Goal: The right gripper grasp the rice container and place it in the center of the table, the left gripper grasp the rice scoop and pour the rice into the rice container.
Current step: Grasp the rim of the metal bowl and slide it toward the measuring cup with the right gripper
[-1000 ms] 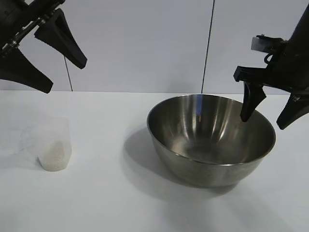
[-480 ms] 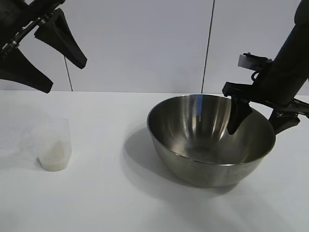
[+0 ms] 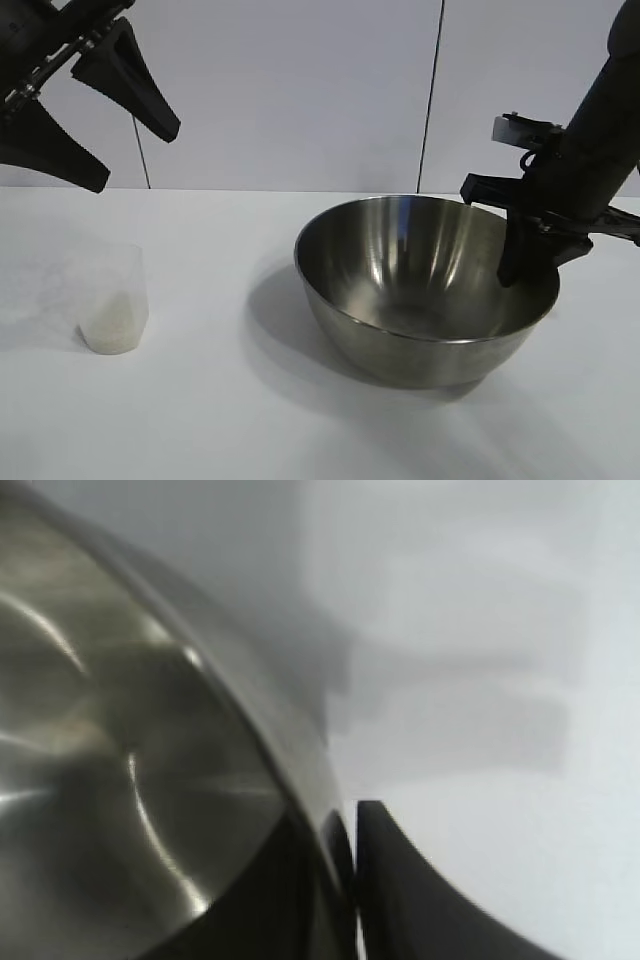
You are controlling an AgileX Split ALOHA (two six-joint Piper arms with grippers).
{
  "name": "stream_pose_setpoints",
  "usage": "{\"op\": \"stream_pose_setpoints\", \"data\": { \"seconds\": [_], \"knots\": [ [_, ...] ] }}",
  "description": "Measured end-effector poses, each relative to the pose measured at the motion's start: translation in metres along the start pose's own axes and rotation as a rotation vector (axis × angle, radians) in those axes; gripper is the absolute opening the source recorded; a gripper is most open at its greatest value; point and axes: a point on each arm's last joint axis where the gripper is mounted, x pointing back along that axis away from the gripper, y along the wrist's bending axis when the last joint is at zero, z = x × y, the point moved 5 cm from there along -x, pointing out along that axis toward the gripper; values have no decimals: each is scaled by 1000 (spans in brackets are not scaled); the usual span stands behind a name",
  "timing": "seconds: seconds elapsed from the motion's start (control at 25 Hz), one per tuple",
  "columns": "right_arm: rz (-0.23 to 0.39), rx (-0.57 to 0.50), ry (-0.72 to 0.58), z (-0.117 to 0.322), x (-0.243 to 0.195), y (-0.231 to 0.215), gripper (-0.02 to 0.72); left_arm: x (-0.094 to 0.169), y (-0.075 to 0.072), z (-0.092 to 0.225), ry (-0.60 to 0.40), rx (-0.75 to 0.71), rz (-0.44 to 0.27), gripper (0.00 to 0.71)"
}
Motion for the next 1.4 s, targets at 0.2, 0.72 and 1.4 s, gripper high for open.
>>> {"op": "stream_pose_setpoints", "data": {
  "seconds": [0.2, 0.72, 1.4],
  "knots": [
    [-17, 10, 34, 5, 0, 2, 10, 0, 0, 0, 0, 0, 0, 513],
    [-128, 58, 18, 9, 30, 24, 11, 0, 0, 0, 0, 0, 0, 513],
    [-197, 72, 26, 10, 32, 33, 13, 0, 0, 0, 1, 0, 0, 513]
  ]
}}
